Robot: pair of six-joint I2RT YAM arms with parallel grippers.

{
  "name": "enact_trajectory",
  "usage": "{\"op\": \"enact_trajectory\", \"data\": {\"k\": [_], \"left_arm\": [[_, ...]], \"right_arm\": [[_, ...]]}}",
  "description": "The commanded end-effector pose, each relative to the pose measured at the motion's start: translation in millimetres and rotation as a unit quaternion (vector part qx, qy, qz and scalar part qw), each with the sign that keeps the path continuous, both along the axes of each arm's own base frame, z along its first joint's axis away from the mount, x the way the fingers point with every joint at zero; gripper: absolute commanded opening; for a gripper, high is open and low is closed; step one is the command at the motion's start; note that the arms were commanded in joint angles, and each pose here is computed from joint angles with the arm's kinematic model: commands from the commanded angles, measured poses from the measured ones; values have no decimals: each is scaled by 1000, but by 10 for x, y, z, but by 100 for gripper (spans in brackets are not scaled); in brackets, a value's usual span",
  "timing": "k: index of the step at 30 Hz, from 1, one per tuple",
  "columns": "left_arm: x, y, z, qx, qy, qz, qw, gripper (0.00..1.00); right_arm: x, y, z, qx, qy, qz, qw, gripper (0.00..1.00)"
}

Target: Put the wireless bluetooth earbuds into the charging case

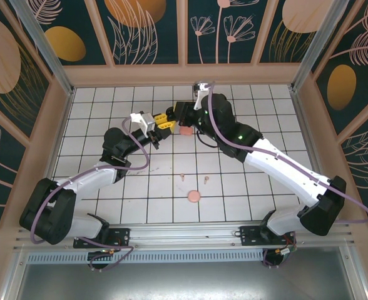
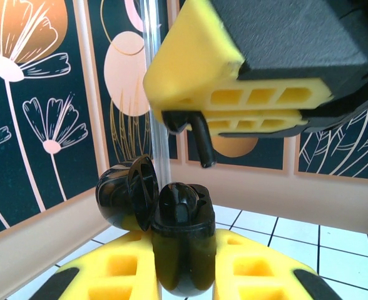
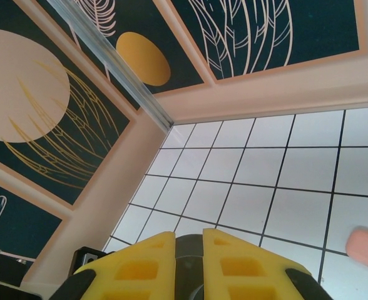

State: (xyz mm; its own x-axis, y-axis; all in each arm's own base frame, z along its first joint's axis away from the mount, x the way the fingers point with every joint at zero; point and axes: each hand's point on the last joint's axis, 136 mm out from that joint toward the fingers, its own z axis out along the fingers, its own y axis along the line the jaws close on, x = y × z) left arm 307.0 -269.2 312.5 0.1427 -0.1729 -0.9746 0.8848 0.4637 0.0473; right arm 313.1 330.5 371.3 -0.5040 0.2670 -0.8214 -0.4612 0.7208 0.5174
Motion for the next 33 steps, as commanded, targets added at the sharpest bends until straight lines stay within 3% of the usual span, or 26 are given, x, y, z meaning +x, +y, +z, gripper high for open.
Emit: {"op": "enact_trajectory", "data": {"k": [1,13,33], "left_arm": [[-91,-11,221,-10,-29,-12,999,0],[-128,2,245,-12,-31,-15,999,0],[-114,19,285,-18,-36,-7,999,0]], "right_arm": [[47,36,-30,3,-10,-8,1000,14],[90,88,-160,-5,0,-9,1000,14],[-159,91,-599,-63,10,-4,998,13]]}}
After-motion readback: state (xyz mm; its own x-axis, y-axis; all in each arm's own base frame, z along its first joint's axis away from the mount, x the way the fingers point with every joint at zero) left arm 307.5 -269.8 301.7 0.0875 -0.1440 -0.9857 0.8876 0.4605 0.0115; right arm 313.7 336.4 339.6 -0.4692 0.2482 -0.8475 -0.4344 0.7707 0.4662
